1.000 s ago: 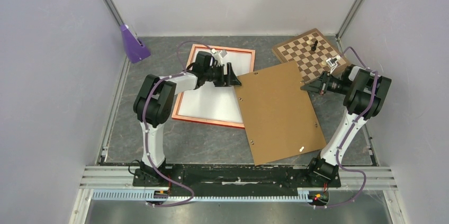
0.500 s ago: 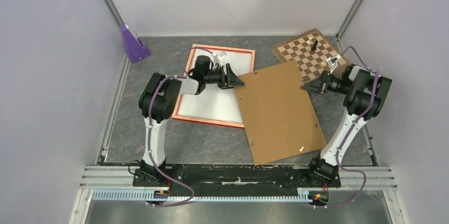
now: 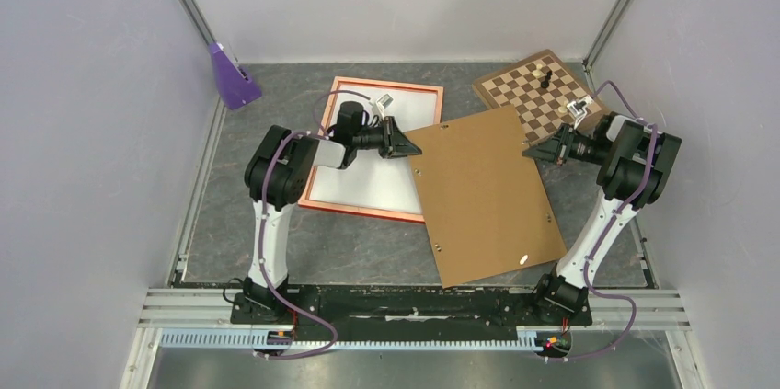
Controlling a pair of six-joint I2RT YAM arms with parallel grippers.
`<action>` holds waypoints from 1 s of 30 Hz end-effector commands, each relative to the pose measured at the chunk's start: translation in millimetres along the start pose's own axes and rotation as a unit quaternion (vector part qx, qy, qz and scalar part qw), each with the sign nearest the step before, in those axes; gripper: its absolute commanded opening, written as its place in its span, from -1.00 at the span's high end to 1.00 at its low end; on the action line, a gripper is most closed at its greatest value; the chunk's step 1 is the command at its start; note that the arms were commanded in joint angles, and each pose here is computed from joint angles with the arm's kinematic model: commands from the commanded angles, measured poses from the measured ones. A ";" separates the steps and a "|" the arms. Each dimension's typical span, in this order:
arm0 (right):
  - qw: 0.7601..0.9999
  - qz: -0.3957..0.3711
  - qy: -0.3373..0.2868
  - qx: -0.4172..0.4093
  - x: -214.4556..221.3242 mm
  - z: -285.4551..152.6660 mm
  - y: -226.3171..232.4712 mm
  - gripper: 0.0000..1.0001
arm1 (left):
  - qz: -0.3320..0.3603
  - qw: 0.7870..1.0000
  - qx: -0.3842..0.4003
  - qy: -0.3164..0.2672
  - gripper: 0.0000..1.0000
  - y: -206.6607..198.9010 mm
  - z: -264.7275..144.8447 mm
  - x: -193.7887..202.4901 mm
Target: Put the photo into the frame
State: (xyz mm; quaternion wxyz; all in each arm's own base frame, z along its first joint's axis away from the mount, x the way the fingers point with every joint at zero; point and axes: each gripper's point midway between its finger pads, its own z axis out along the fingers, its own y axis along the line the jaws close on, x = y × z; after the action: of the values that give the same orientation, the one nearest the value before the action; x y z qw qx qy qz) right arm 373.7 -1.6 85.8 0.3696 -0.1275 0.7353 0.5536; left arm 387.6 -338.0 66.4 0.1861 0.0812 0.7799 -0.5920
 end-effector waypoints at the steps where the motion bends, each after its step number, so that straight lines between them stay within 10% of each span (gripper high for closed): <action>1: 0.997 -0.079 -0.017 -0.004 -20.1 2.0 9.6 0.99 | 0.035 0.999 0.029 -0.003 0.68 -22.9 -1.2 -10.9; 6: 0.996 -0.084 -0.013 -0.001 -20.7 1.3 10.5 0.76 | 0.051 0.998 0.026 -0.002 0.84 -31.6 -5.3 -19.5; 17: 0.996 -0.093 -0.001 0.009 -21.0 -3.6 12.0 -0.39 | 0.073 0.997 0.024 -0.006 0.95 -64.5 -18.4 -49.8; 30: 0.987 -0.123 0.060 0.090 -32.6 -19.0 -5.0 -0.54 | 0.120 0.991 -0.057 0.012 0.95 -80.5 -48.8 -82.1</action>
State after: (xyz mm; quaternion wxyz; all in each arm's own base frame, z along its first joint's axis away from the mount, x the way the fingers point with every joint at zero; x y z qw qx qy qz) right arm 372.0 -11.2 85.8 0.3766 -0.1850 0.7565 0.5016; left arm 414.9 -321.0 145.7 0.1816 0.1149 0.7982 -0.5627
